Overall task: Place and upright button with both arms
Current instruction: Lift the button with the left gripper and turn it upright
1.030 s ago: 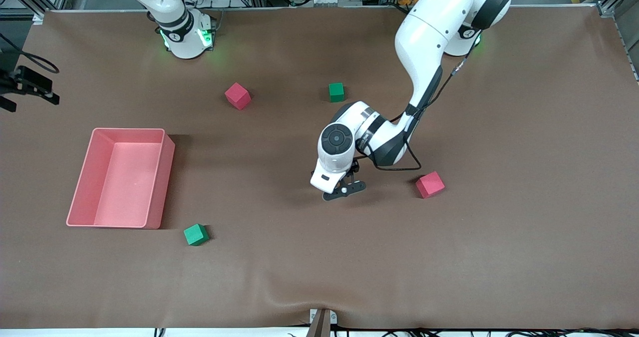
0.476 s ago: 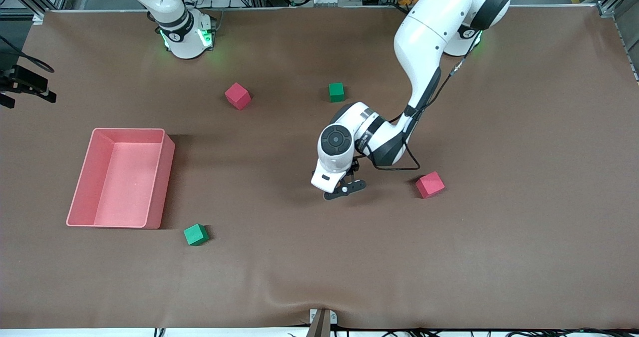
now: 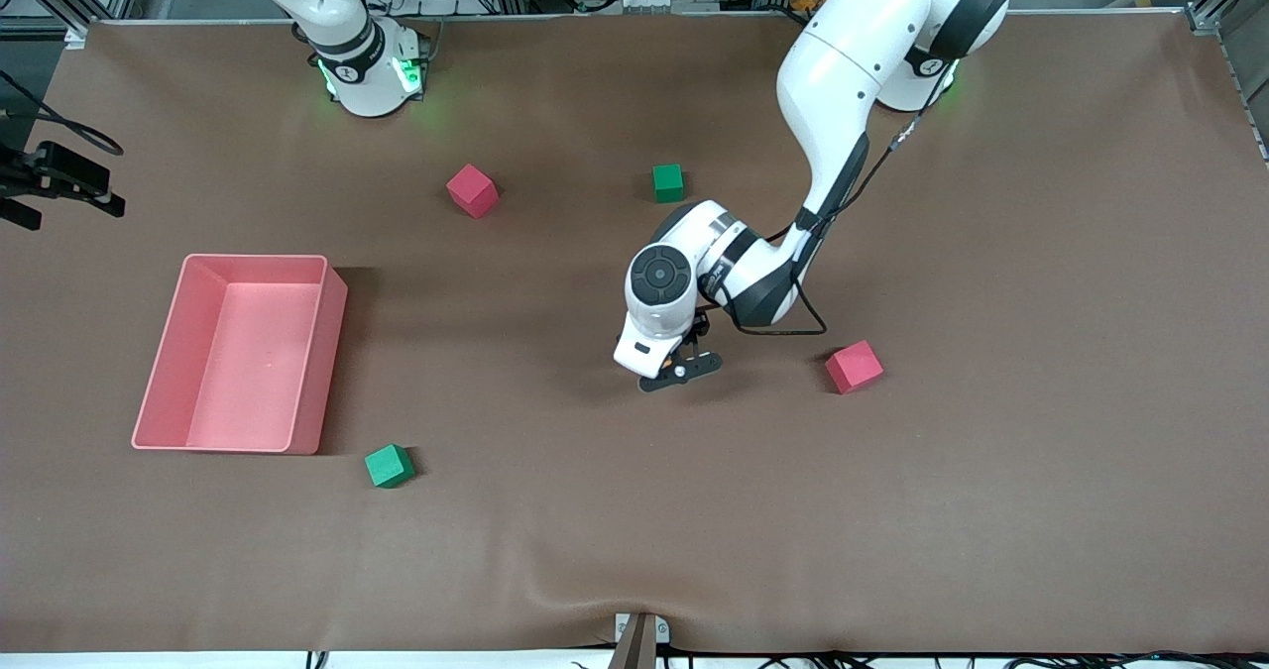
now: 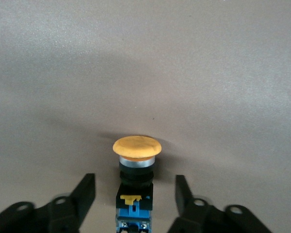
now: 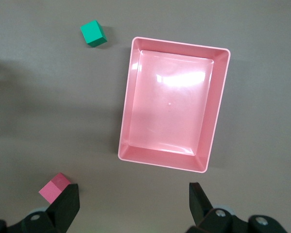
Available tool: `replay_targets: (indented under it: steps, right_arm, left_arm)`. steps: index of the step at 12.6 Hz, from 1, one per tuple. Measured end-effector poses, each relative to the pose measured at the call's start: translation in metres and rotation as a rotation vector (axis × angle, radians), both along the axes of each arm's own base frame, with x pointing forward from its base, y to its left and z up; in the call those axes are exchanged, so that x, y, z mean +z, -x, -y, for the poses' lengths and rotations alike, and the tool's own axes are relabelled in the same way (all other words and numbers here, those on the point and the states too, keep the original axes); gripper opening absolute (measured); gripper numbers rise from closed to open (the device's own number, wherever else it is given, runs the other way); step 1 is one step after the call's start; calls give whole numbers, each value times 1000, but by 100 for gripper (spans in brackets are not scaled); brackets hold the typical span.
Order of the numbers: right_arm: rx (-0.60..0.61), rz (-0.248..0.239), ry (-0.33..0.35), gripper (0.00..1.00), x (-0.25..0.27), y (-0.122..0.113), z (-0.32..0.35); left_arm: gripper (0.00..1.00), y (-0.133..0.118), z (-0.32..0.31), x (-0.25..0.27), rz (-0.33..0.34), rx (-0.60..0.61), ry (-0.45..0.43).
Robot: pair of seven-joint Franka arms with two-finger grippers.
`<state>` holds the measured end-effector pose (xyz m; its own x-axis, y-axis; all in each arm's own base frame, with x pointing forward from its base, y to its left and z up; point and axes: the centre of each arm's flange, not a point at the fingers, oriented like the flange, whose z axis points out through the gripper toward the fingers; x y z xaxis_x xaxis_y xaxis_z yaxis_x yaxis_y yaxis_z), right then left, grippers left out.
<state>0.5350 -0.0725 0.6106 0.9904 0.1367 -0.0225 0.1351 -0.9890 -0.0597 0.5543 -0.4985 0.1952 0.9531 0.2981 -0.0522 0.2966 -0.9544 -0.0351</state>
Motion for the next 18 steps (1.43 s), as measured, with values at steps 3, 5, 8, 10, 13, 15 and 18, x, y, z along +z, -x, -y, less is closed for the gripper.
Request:
replay_targets:
  steps: [3,5,8,10,13,15,18]
  right_arm:
    - [-57,-4,28,100,1,-1,-7]
    - [-132,-20,30,100,0,0,-8]
    - [-189,-51,32,100,2,4,-11]
    - [-217,-54,34,100,12,6,-14]
    - [-223,-52,34,100,20,7,-15]
    - [-220,-52,34,100,20,7,-17]
    - [-214,-44,35,100,23,6,-22]
  left_arm:
    - [69,1,-1,-3,0,-5,-8]
    - [68,1,-1,-5,1,-7,-13]
    - [59,1,-2,-6,0,-8,-14]
    - [59,3,0,-6,0,-10,-15]
    - [59,5,1,-9,-2,-14,-16]
    - [59,5,1,-14,-2,-14,-16]
    - [43,5,1,-15,0,-15,-16]
